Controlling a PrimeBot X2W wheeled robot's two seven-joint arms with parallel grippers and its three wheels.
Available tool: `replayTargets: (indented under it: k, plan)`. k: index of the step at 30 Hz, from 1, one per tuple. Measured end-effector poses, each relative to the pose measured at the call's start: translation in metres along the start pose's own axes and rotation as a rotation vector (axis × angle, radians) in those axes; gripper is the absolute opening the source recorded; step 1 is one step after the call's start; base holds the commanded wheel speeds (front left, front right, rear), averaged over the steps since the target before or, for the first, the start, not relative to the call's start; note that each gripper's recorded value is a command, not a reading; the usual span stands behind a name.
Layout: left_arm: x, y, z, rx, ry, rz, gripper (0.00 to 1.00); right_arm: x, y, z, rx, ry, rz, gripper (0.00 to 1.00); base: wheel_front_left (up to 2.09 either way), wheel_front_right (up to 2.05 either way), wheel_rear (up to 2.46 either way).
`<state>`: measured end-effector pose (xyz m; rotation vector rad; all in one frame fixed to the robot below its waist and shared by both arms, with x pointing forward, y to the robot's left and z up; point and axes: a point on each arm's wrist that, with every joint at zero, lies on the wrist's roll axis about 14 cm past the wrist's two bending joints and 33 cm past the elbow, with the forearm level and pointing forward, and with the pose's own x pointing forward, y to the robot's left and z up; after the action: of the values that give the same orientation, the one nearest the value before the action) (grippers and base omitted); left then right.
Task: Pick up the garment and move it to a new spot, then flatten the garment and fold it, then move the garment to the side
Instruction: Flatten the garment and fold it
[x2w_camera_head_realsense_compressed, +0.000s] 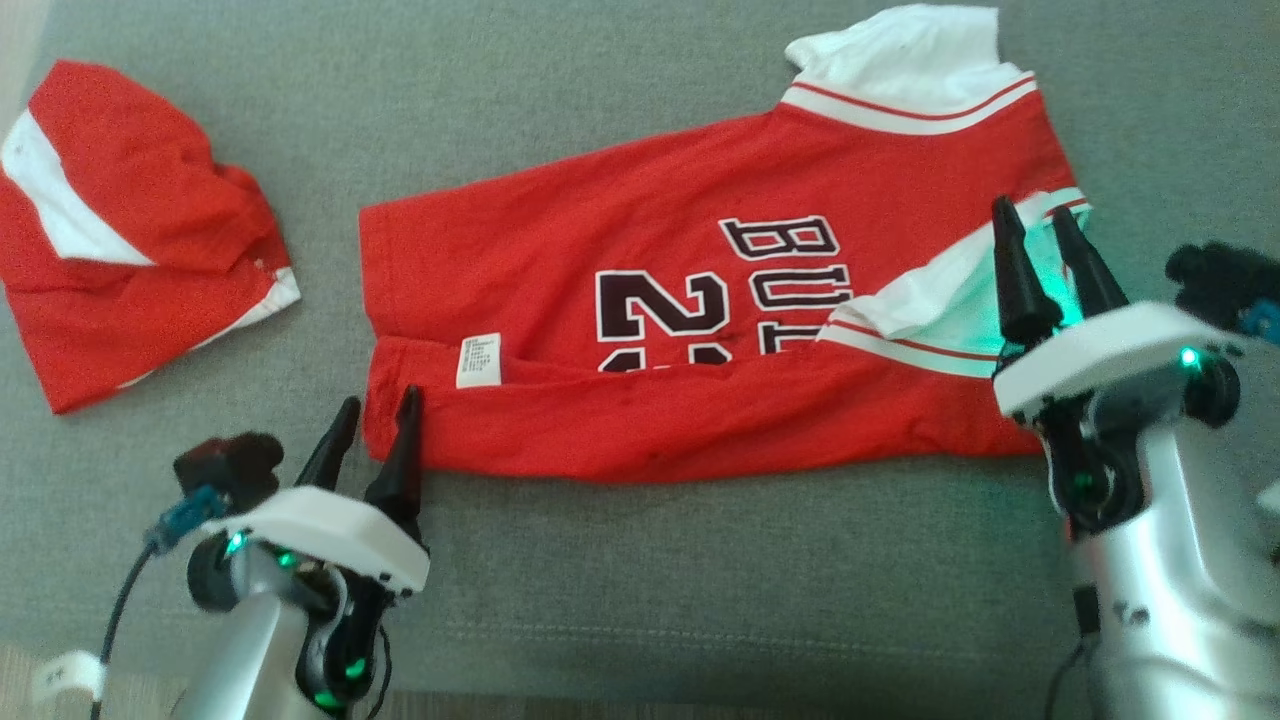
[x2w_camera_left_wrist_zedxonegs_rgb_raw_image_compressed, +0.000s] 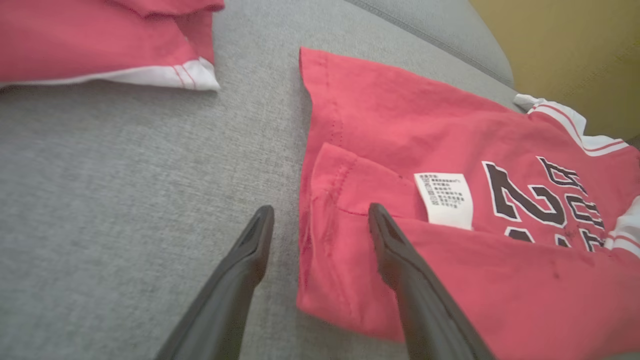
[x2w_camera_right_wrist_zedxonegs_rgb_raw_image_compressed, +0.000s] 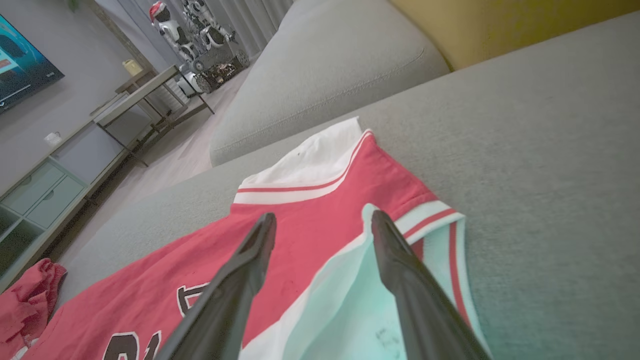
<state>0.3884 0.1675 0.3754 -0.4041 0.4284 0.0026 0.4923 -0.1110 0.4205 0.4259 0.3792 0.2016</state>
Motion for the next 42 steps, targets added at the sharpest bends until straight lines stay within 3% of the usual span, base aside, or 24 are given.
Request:
replayTargets:
  k: [10, 15, 19, 28, 42]
  plan:
    - [-0.031, 0.004, 0.042, 0.136, -0.223, 0.052, 1.0, -0.065, 0.003, 0.036, -0.189, -0.239, -0.014, 1.0, 0.0, 0.0, 0.0]
    - [-0.043, -0.01, 0.08, 0.201, -0.356, 0.021, 1.0, -0.099, 0.005, 0.048, -0.277, -0.302, -0.037, 1.0, 0.0, 0.0, 0.0]
    - [-0.058, -0.014, 0.085, 0.249, -0.388, 0.01, 1.0, -0.124, 0.005, 0.051, -0.329, -0.323, -0.06, 1.0, 0.0, 0.0, 0.0]
    - [-0.084, -0.016, 0.059, 0.287, -0.344, 0.004, 1.0, -0.162, -0.002, 0.037, -0.338, -0.297, -0.1, 1.0, 0.0, 0.0, 0.0]
    - [-0.085, -0.018, 0.06, 0.287, -0.337, 0.001, 1.0, -0.166, -0.003, 0.039, -0.328, -0.3, -0.106, 1.0, 0.0, 0.0, 0.0]
